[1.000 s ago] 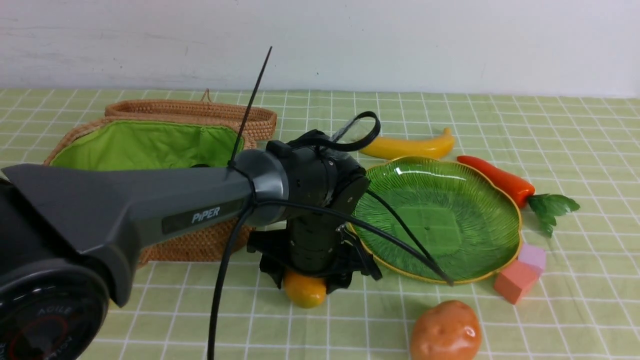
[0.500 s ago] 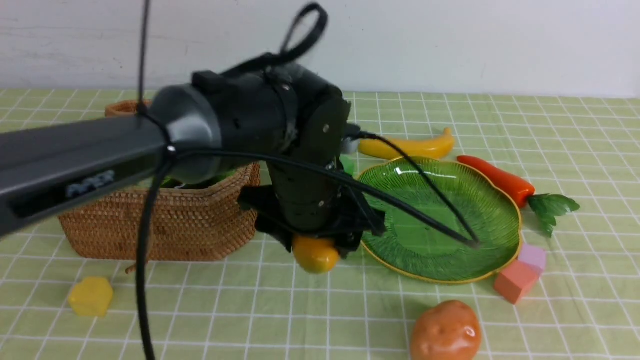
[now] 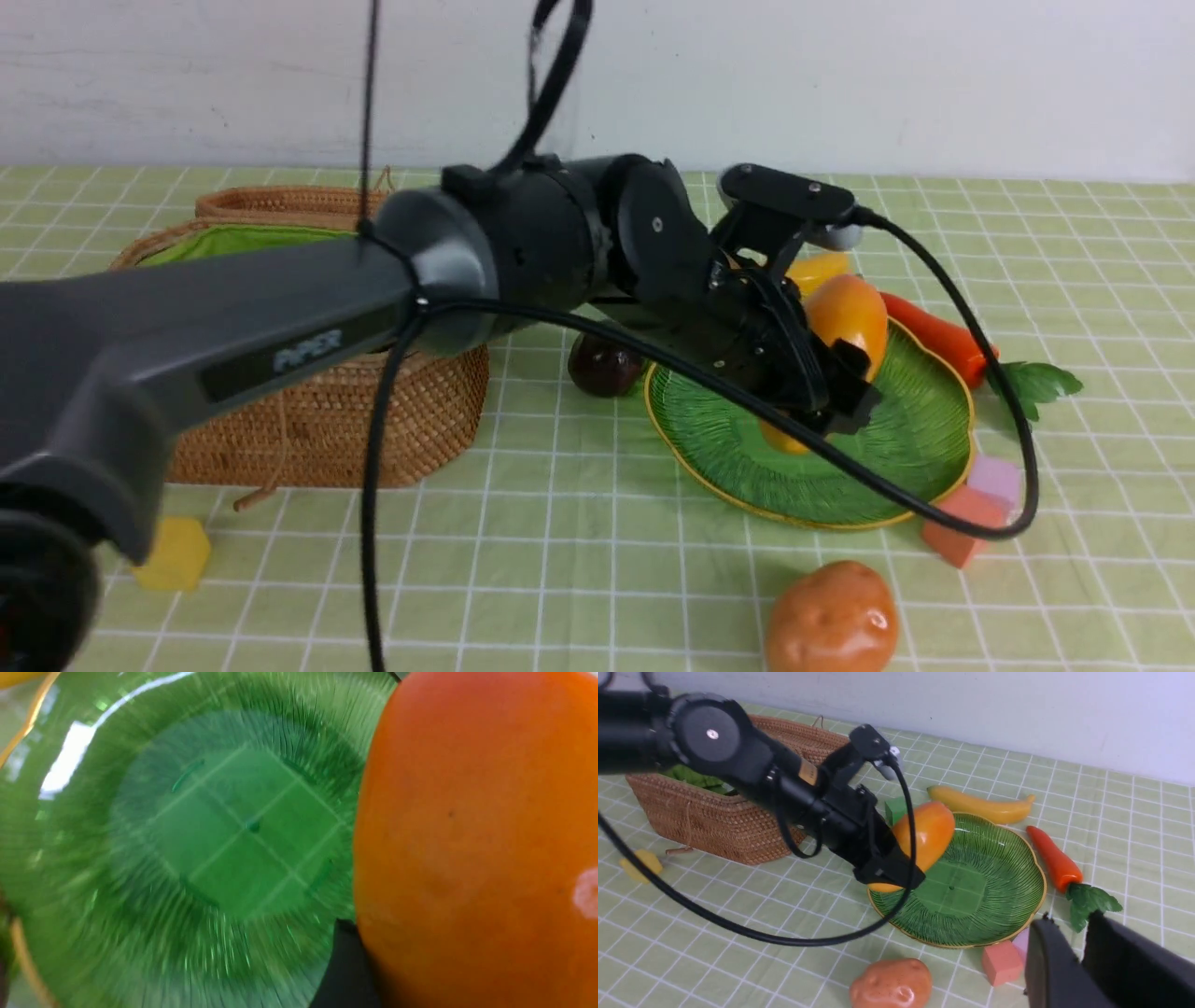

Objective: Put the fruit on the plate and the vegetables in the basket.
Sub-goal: Grab the mango with your left arm and place it on the right plate, then grab a mangosteen with your left arm and put it on the plate on the right

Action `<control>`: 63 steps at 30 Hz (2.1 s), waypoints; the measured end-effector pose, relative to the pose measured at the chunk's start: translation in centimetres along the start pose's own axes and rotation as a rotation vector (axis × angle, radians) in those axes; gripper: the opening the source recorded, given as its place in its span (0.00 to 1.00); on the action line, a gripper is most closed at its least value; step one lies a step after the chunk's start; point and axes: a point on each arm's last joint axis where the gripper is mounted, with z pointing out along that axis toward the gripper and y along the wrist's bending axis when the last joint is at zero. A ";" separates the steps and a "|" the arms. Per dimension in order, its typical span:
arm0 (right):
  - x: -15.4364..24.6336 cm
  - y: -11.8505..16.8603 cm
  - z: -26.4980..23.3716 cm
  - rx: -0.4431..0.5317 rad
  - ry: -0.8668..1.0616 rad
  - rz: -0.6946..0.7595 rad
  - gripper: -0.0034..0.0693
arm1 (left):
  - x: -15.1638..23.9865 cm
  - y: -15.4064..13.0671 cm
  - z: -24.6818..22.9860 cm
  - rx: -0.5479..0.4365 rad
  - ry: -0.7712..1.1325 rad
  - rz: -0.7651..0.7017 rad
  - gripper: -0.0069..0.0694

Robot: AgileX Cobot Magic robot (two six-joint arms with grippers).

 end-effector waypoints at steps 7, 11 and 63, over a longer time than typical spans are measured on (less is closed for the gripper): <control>0.0 0.0 0.0 0.000 0.001 0.000 0.23 | 0.1 1.2 4.8 -0.005 0.018 0.032 0.81; 0.1 0.0 0.0 -0.001 0.015 0.000 0.23 | 0.2 1.3 5.2 -0.012 0.022 0.047 0.95; 0.5 0.1 0.0 -0.008 0.051 0.002 0.26 | -3.9 10.8 -1.5 -0.319 0.218 0.538 0.80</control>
